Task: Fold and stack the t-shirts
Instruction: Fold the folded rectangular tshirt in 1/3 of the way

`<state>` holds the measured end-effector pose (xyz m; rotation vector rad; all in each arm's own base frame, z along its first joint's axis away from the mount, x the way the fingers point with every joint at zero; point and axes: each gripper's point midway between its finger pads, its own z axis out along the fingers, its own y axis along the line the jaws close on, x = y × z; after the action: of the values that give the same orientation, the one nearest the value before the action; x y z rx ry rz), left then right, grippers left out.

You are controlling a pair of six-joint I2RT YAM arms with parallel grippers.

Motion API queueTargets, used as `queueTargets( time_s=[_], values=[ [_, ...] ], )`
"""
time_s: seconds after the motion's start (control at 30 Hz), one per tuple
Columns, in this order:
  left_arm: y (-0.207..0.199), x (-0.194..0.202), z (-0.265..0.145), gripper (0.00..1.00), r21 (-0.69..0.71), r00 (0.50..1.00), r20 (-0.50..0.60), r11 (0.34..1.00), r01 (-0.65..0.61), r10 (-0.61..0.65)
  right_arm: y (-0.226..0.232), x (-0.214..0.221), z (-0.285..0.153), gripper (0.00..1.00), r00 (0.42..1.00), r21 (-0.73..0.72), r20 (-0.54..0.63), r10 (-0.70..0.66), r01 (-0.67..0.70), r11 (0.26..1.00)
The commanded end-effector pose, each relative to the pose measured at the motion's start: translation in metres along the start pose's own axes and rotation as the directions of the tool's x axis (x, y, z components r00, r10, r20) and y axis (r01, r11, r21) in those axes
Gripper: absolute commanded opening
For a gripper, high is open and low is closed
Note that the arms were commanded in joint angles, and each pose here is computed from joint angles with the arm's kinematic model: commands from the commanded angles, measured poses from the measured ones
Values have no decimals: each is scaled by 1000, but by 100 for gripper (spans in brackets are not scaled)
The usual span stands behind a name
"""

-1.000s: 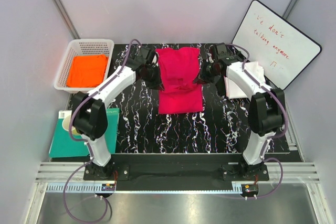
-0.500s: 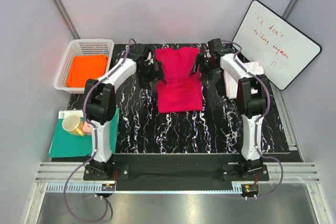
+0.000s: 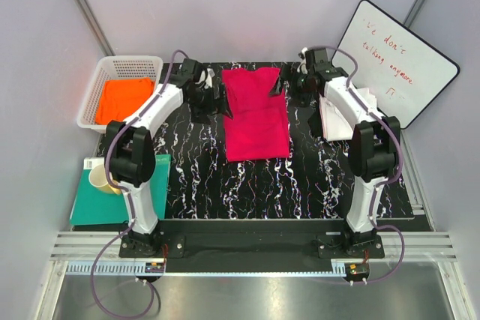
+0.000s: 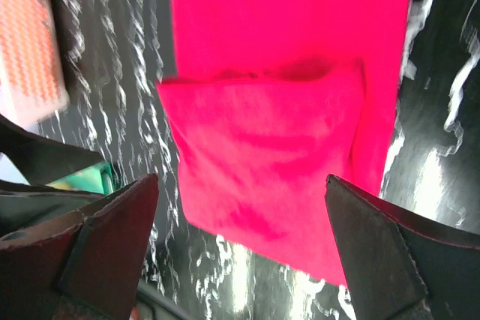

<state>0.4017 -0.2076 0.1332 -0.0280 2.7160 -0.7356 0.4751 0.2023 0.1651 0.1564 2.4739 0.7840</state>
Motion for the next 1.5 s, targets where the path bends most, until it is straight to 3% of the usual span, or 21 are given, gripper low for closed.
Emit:
queueTargets(
  time_s=[0.0, 0.07, 0.23, 0.97, 1.23, 1.47],
  values=[
    [4, 21, 9, 99, 68, 996, -74, 996, 53, -48, -19, 44, 4, 100, 989, 36, -104, 106, -103, 994],
    [11, 33, 20, 99, 59, 990, -112, 994, 95, -88, -29, 57, 2, 97, 984, 70, -119, 135, -128, 989],
    [20, 51, 36, 99, 58, 975, -181, 988, 142, -129, -46, 87, 6, 79, 967, 104, -188, 175, -157, 982],
    [39, 78, 30, 99, -29, 968, -180, 984, 173, -175, -69, 44, 68, 62, 976, 108, -173, 131, -113, 988],
    [39, 74, 27, 99, -41, 969, -159, 982, 183, -187, -68, 43, 82, 17, 971, 60, -204, 124, -114, 992],
    [38, 71, 26, 99, -45, 970, -149, 981, 186, -191, -73, 45, 77, 0, 973, 62, -207, 104, -93, 994]
  ],
)
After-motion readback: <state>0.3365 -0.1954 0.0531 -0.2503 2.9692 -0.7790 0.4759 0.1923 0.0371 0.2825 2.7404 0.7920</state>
